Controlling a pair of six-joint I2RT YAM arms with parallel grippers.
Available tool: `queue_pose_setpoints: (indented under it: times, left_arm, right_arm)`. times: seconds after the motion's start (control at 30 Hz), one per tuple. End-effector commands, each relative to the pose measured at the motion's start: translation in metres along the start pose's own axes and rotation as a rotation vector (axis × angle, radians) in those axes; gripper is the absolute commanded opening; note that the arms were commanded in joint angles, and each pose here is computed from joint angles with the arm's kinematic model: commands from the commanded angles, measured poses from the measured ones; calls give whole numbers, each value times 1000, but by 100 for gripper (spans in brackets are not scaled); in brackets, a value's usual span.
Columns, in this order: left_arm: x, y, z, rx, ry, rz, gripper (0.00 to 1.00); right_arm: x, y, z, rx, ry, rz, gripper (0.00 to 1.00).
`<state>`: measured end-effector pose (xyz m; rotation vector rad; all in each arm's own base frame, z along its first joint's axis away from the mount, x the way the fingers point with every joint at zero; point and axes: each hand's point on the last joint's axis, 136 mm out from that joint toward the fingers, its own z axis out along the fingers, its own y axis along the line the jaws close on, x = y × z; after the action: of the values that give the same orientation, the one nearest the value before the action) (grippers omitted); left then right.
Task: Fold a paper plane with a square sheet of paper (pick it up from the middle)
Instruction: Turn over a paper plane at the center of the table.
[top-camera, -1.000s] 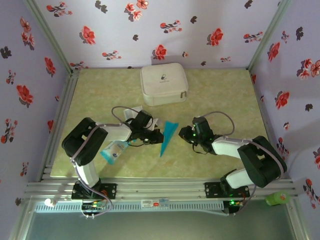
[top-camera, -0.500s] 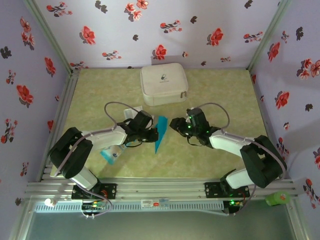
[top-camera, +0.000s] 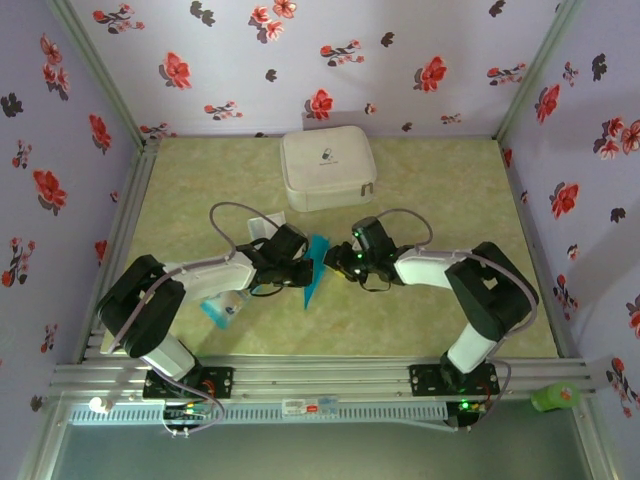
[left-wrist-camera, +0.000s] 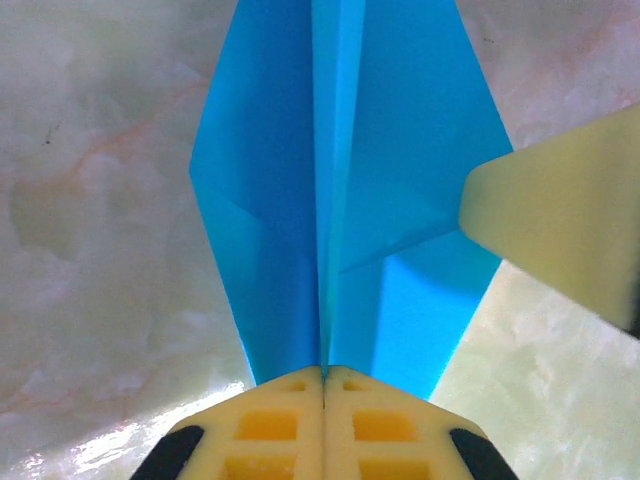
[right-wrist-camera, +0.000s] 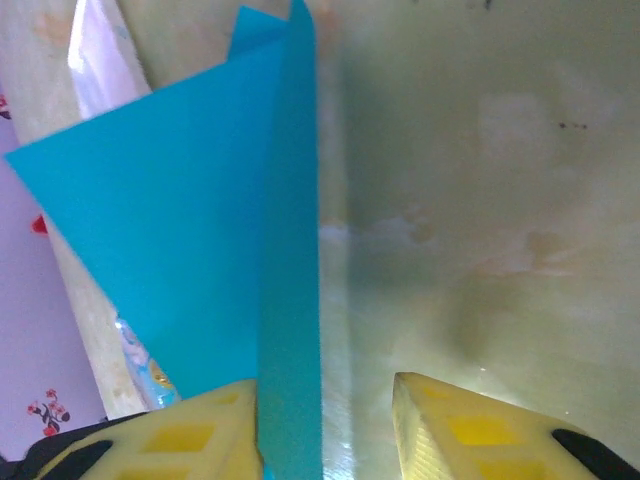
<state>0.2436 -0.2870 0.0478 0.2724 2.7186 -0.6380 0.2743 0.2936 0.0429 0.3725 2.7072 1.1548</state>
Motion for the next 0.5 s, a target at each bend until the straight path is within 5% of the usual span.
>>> queue_pose_setpoints:
  times: [0.0, 0.23, 0.47]
  left_arm:
    - [-1, -2, 0, -13, 5, 24, 3]
    - [2, -8, 7, 22, 36, 21, 8]
    - [5, -12, 13, 35, 63, 29, 15]
  right_arm:
    - [2, 6, 6, -7, 29, 4, 33]
    - [4, -1, 14, 6, 43, 9, 13]
    - [5, -6, 16, 17, 44, 15, 9]
